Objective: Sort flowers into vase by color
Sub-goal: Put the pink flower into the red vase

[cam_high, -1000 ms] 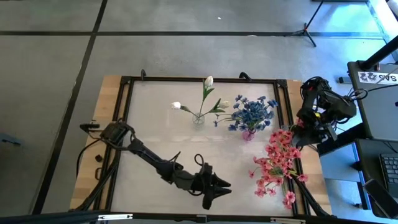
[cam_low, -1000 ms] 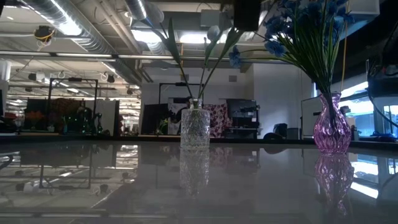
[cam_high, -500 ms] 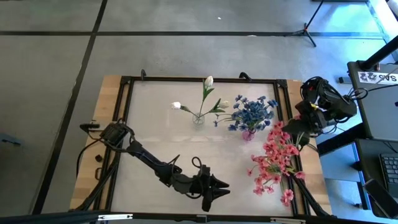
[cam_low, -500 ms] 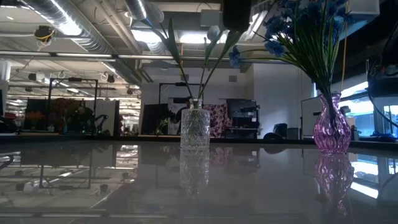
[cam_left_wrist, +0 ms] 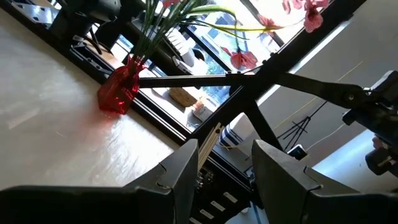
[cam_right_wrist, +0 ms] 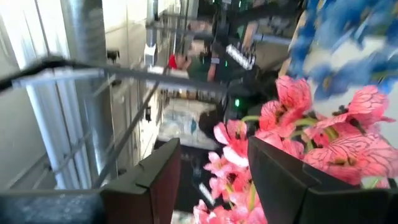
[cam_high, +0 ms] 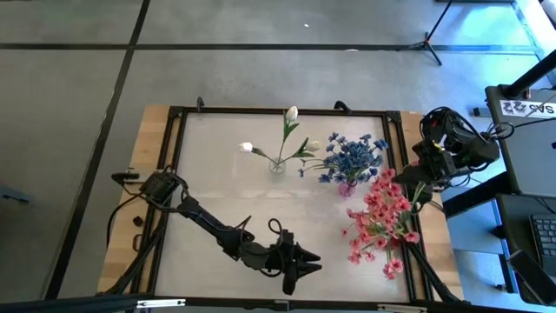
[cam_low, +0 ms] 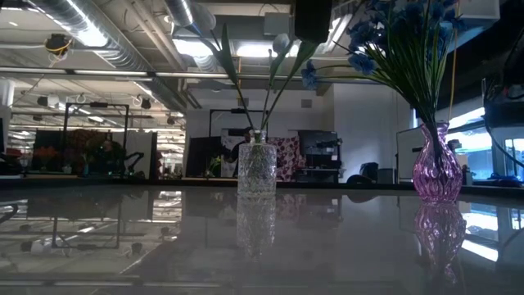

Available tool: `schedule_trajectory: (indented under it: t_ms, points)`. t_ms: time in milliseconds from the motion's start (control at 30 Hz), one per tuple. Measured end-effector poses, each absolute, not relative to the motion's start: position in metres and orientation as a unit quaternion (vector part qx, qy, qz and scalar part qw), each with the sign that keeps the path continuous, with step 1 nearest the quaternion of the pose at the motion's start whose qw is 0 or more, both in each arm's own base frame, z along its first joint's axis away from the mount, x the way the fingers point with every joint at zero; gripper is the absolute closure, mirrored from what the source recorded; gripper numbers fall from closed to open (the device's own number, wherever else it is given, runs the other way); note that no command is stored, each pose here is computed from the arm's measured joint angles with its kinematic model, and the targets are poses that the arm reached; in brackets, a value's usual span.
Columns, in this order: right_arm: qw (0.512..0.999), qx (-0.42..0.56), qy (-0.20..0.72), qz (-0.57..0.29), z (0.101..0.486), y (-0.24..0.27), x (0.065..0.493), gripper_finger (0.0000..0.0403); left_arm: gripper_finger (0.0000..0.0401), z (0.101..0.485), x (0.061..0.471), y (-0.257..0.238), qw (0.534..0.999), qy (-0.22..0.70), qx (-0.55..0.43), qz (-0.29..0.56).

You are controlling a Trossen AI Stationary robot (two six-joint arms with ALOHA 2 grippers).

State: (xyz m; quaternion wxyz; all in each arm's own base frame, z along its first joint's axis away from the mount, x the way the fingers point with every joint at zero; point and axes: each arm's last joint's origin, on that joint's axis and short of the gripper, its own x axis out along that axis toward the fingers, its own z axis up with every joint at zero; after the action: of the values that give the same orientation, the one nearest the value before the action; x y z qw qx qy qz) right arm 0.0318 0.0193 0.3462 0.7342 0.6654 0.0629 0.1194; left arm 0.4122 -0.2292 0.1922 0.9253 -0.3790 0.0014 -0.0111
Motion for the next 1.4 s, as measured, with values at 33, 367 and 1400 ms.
schedule_trajectory:
  t_ms: [33,367,1400]
  points:
    - [0.735,0.663,0.069,0.127,0.346,0.021,0.032,0.0214,0.0254,0.192,0.412,-0.229,0.925,0.001,-0.379,-0.011]
    - [0.739,0.63,0.137,0.197,0.345,0.034,0.032,0.0214,0.0254,0.193,0.416,-0.222,0.932,-0.007,-0.361,-0.006]
    - [0.702,0.575,0.239,0.347,0.35,0.062,0.032,0.0214,0.0254,0.2,0.422,-0.21,0.927,-0.038,-0.373,-0.002]
